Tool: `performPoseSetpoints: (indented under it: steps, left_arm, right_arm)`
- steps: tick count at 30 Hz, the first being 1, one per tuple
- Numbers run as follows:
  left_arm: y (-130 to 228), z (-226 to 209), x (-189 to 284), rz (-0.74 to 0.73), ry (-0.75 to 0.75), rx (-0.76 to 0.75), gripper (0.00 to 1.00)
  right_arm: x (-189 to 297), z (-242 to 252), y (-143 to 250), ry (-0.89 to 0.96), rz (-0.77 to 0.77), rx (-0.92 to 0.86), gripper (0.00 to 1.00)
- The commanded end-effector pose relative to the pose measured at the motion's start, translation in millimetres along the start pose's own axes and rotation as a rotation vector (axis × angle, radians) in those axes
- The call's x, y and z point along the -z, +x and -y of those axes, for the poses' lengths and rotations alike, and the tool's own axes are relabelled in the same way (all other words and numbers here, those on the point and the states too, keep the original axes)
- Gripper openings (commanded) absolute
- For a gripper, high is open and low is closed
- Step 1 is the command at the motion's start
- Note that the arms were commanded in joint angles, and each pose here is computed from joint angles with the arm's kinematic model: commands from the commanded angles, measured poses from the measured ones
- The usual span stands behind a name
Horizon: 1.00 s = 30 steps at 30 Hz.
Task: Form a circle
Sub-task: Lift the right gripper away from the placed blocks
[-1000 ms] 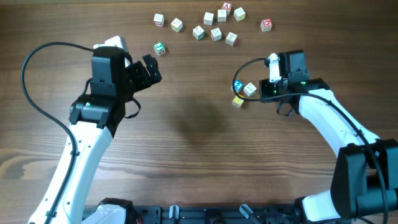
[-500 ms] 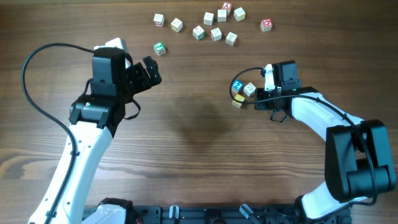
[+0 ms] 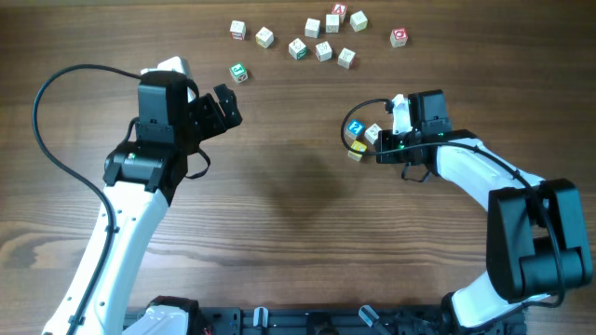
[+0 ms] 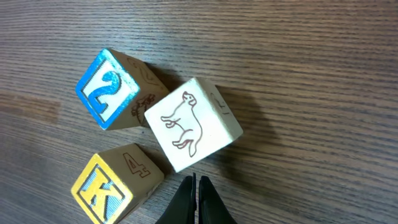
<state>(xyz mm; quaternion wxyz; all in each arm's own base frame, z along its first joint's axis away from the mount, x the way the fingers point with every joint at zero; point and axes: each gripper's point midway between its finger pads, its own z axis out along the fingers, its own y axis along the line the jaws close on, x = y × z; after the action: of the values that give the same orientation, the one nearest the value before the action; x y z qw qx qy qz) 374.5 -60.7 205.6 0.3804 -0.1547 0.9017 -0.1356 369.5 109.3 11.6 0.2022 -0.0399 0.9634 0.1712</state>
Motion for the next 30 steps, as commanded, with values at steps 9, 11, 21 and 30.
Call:
performPoseSetpoints:
  steps: [9, 11, 21, 30]
  left_arm:
    - [-1.4, -2.4, 1.3, 0.006, -0.005, 0.014, 1.00]
    - [-1.4, -2.4, 1.3, 0.006, -0.005, 0.014, 1.00]
    - [-1.4, -2.4, 1.3, 0.006, -0.005, 0.014, 1.00]
    - [-1.4, -2.4, 1.3, 0.006, -0.005, 0.014, 1.00]
  right_arm:
    - [-5.2, -3.0, -0.2, -0.031, 0.001, -0.014, 0.04]
    - [-5.2, -3.1, -0.2, -0.032, 0.001, -0.014, 0.04]
    - [-4.9, -8.5, -2.4, -0.062, 0.008, -0.010, 0.04]
    - [-4.8, -8.7, -4.2, -0.063, 0.016, -0.007, 0.04]
